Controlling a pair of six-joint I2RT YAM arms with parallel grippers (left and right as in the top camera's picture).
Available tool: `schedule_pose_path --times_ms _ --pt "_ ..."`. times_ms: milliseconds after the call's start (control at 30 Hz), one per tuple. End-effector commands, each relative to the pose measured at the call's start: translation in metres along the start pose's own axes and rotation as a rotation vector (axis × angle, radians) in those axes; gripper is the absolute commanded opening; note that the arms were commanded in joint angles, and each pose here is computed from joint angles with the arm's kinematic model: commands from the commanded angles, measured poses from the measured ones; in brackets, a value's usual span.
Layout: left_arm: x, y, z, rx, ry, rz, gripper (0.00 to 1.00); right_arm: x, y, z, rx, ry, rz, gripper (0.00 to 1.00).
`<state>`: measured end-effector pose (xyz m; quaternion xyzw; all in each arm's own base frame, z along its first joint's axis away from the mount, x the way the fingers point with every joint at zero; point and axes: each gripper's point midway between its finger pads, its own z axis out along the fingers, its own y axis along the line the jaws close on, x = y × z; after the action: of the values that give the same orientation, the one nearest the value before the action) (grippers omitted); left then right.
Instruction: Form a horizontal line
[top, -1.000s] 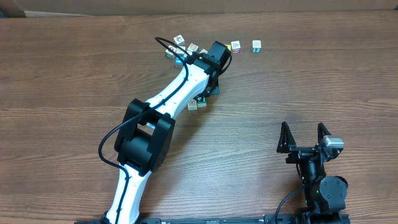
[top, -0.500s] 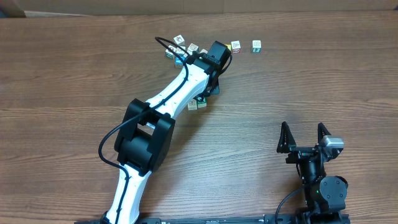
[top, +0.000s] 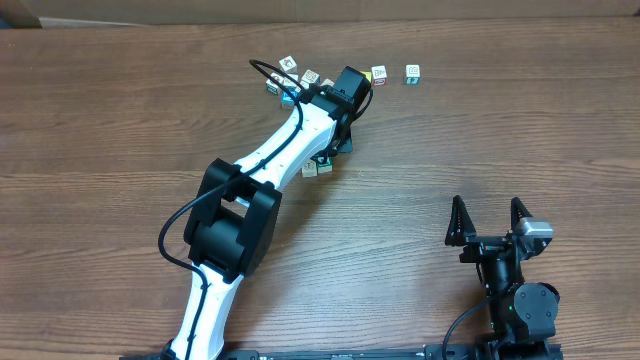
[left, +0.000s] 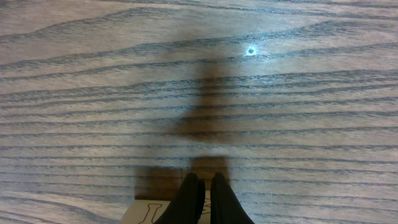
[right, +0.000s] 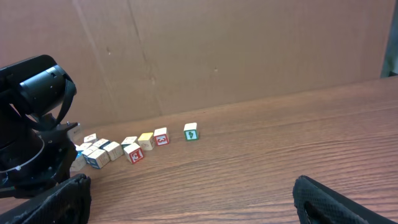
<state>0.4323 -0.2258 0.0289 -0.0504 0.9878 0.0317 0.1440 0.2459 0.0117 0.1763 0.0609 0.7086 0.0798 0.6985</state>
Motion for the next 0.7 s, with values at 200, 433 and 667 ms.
schedule_pose_path --times_ms 200,433,667 --pt "0.0039 -0.0054 -0.0125 0.019 -0.007 -0.001 0.04 0.0036 -0.0014 0.0003 0.002 0.0 -0.005 1.0" --pt "0.0074 -0.0046 -0.0128 0.011 0.003 0.005 0.04 0.0036 -0.0014 0.0003 0.002 0.0 -0.005 1.0" --pt "0.0014 -0.0013 -0.0128 -0.011 -0.027 0.002 0.04 0.0036 -0.0014 0.0003 0.002 0.0 -0.005 1.0"
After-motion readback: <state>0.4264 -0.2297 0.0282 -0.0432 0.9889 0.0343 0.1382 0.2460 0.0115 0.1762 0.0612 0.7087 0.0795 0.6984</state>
